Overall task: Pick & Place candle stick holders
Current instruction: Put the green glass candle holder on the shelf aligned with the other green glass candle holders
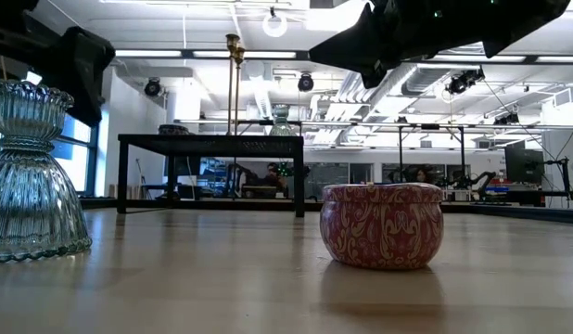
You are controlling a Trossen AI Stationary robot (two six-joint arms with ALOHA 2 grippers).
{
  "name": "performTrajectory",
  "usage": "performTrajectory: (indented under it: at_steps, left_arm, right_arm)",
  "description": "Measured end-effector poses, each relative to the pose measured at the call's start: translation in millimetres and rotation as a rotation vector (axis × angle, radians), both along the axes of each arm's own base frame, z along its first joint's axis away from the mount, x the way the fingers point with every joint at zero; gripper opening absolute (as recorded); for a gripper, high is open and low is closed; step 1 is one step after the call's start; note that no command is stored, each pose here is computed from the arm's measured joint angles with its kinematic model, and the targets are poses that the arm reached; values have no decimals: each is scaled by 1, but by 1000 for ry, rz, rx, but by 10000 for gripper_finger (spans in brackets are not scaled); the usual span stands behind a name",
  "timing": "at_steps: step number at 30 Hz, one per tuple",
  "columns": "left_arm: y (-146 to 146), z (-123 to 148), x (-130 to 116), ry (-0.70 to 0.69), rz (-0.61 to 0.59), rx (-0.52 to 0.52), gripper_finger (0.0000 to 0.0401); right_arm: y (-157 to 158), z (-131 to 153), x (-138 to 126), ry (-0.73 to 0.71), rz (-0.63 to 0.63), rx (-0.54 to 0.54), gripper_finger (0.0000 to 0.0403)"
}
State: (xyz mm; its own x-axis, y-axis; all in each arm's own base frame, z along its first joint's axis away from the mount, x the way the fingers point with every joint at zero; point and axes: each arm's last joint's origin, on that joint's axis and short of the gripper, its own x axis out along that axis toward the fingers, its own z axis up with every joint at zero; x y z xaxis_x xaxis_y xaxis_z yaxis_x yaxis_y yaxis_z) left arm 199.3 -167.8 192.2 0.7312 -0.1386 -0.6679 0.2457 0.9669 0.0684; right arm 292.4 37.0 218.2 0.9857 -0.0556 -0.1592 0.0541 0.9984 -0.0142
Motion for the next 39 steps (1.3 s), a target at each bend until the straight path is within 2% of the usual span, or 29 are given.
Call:
performTrajectory:
  at_steps: [8,21,25,30,35,39]
  left_arm:
    - [11,-12,17,31,-80,-68,289]
    - [9,-10,18,24,-142,-95,164]
    - [15,-3,18,-7,-160,-77,164]
    - [34,12,22,-56,-117,-78,167]
    - [61,16,33,-80,-33,-47,175]
    - [91,16,48,-102,84,-38,177]
  right_arm:
    - [0,0,0,0,0,0,0]
    - [0,0,0,1,3,-19,0]
    - [0,0,0,1,3,-19,0]
    - [0,0,0,1,3,-19,0]
    - [0,0,0,1,3,-19,0]
    - [0,0,0,1,3,-18,0]
